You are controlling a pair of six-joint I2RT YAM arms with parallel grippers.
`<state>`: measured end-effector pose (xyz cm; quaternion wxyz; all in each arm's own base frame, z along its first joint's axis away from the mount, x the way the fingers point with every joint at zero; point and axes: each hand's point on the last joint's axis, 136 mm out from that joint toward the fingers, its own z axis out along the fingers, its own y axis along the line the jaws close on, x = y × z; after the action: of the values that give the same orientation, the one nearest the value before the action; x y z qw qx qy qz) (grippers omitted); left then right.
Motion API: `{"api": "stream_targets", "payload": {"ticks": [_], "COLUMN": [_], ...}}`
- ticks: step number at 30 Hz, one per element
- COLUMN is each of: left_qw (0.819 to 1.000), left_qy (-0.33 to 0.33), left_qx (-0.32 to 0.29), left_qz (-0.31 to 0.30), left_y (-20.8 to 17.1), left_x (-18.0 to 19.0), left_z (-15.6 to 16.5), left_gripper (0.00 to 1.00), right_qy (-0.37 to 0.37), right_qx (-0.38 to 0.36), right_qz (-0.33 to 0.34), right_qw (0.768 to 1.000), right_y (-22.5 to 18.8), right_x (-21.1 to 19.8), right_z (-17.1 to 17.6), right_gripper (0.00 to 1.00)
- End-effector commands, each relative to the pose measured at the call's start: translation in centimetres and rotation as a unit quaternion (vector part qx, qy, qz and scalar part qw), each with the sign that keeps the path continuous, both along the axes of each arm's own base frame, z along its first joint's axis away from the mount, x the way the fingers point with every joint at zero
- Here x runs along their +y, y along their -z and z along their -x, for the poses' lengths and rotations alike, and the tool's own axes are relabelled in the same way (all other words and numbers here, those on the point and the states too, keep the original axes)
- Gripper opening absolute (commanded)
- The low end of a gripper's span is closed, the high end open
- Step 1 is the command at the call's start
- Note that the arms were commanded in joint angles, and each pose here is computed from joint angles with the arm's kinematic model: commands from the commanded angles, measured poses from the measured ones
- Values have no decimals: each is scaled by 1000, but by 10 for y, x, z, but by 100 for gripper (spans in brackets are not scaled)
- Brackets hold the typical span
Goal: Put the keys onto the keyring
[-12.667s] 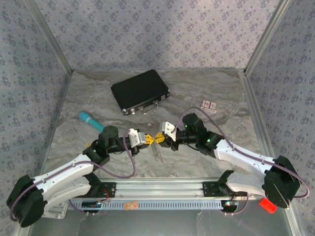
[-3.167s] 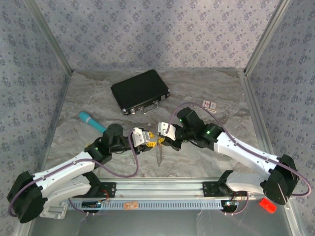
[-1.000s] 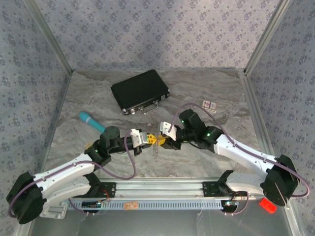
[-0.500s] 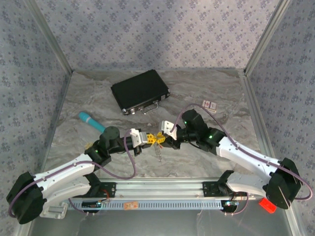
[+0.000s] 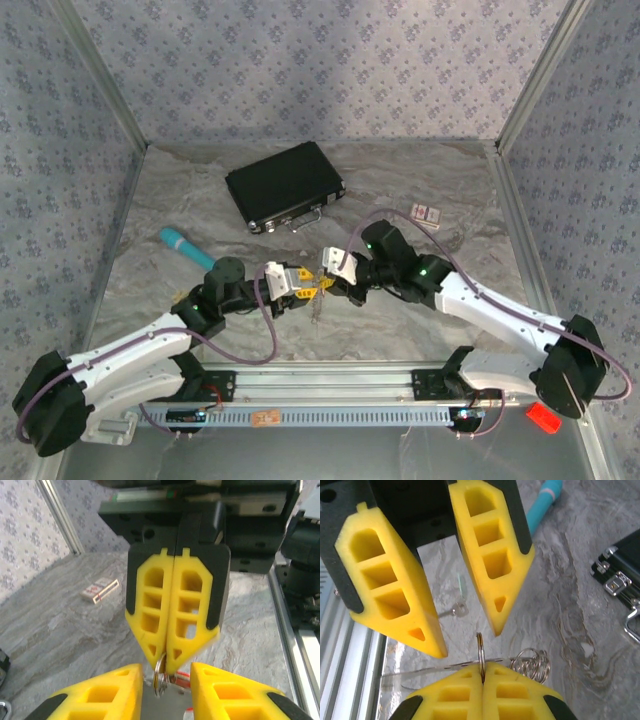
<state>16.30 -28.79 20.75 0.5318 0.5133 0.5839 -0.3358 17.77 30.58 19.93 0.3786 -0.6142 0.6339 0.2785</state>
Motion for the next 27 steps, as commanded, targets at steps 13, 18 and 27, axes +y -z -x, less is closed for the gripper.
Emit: {"api": "stream_targets", "payload": {"ticks": [13, 18, 27], "left_qw": [1000, 999, 999], "left_qy": [10, 17, 38], "left_qx": [9, 6, -8], "left_qz": [-28, -26, 9], "left_y": [-1, -2, -10], "left_x": [-6, -6, -7], "left_z": [-2, 0, 9], "left_gripper": [20, 4, 0], "right_qy": [-43, -44, -3], "right_qx": [-49, -45, -6], "right_qz": [78, 72, -44], "right_qw": [995, 995, 999], "right_y": [-9, -8, -20], "right_x": [9, 11, -2], "right_z": [9, 12, 8], "right_gripper": [0, 3, 29]}}
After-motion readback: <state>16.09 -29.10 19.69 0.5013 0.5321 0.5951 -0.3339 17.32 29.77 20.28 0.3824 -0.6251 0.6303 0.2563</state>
